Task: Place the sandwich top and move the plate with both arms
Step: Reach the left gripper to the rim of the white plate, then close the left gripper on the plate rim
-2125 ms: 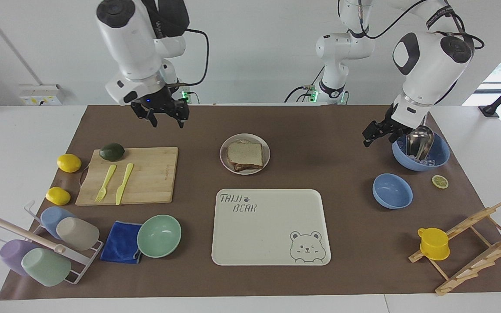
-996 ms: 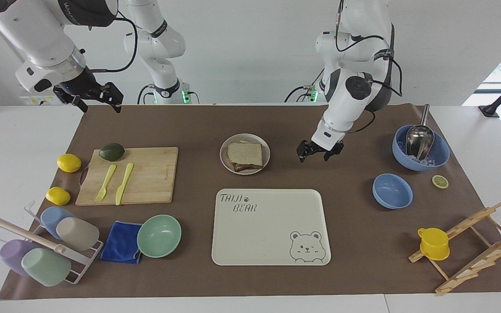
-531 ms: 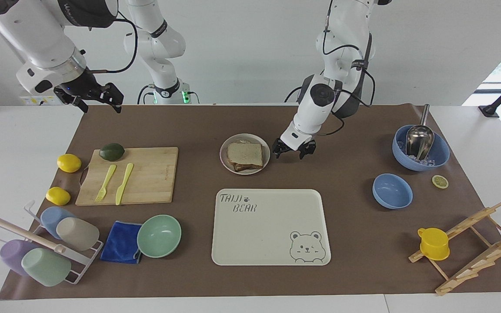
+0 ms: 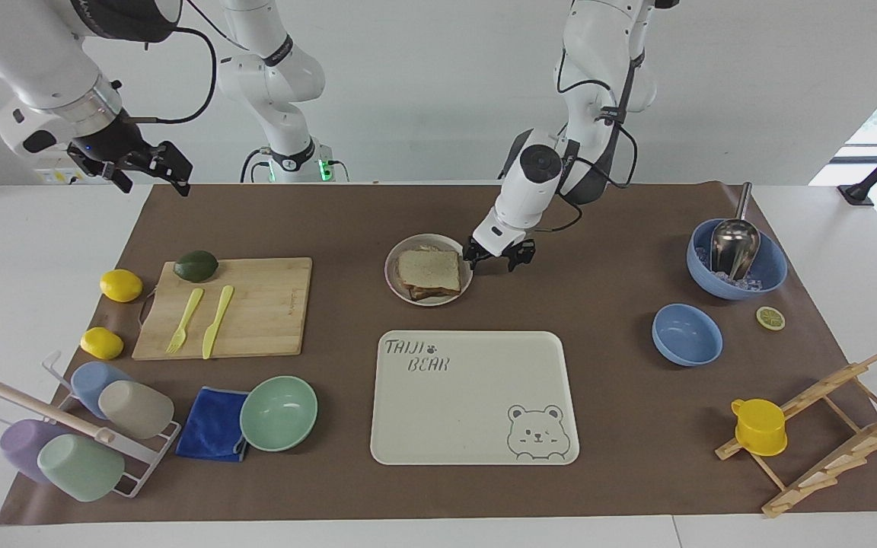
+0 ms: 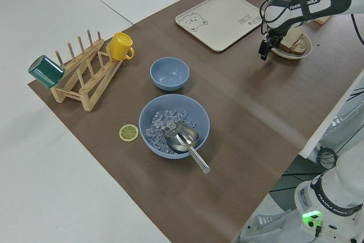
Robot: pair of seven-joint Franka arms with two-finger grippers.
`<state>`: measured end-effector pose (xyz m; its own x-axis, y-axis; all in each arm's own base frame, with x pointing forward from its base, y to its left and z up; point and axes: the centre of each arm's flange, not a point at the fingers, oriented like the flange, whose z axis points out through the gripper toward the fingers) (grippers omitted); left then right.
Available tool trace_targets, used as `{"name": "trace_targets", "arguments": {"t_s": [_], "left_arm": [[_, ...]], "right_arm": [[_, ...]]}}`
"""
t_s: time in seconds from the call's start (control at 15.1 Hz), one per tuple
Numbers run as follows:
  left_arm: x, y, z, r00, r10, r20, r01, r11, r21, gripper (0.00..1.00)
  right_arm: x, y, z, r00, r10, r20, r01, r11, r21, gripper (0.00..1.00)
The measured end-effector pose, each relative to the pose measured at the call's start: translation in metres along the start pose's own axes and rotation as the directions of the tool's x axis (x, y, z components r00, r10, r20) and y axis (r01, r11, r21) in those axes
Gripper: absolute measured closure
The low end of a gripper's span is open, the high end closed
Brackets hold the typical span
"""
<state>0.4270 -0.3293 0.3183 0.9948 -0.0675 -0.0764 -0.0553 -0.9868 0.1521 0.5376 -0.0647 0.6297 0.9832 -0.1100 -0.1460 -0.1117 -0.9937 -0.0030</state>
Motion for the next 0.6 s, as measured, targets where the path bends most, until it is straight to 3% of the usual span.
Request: {"name": "trace_targets", "arguments": {"t_s": [0.4, 0.53, 0.6], "left_arm": [[-0.0064, 0.0078, 0.0053, 1.0, -0.018, -0.026, 0.017, 1.0, -0.019, 0.17], [-0.0073, 0.0094, 0.0059, 0.999, -0.03, -0.025, 0.03, 0.999, -0.034, 0.29], [-0.0083, 0.0111, 0.0063, 0.999, -0.031, -0.03, 0.029, 0.999, -0.04, 0.29]], "right_arm": [[0.0019, -0.0011, -0.0014, 1.0, -0.002, -0.017, 0.002, 1.0, 0.0, 0.0], [0.0019, -0.0031, -0.0012, 1.0, -0.006, -0.017, 0.006, 1.0, -0.001, 0.0], [0.0019, -0.0036, -0.0012, 1.0, -0.007, -0.017, 0.007, 1.0, -0.001, 0.0]]}}
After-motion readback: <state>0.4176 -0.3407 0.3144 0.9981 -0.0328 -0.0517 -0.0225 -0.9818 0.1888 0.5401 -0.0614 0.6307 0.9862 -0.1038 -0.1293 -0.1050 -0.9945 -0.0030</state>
